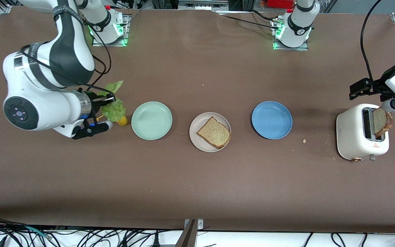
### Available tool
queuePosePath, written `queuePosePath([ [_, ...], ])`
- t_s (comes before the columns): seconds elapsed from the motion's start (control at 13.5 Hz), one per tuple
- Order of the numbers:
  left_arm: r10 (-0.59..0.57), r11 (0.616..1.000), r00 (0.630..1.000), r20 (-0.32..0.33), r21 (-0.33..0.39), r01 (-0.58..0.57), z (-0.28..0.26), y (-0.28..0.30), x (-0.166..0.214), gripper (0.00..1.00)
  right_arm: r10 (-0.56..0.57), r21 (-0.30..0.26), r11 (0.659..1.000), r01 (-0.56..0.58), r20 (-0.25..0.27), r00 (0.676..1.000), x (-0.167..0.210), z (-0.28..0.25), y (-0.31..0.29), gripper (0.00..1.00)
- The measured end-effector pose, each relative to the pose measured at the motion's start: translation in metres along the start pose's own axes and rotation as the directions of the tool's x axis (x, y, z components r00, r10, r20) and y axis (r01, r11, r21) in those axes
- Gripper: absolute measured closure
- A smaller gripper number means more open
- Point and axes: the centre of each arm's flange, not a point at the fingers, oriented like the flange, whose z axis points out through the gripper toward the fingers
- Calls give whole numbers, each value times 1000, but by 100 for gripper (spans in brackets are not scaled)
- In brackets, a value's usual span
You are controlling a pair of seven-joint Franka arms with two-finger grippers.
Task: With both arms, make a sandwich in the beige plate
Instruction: 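Carry the lettuce with the right gripper over the toast on the beige plate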
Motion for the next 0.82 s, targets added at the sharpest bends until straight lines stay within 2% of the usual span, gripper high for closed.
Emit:
queuePosePath([
  [0.22, -22, 1000, 1000, 10, 1, 22, 7, -16, 2, 0, -24, 71, 997, 25, -15, 1000, 3, 8, -44, 91],
  [0.37, -4, 1000, 1000, 8, 1, 4, 15, -35, 7, 0, -29, 79, 996, 32, -37, 999, 8, 17, -70, 91],
  [0.59, 40, 999, 999, 0, -3, -40, 28, -78, 10, 0, -53, 58, 997, 56, -55, 997, 20, 52, -121, 91],
  [0.82, 81, 997, 997, -15, -4, -81, 51, -119, 13, 0, -7, 120, 993, 18, -96, 995, 36, 82, -161, 91],
])
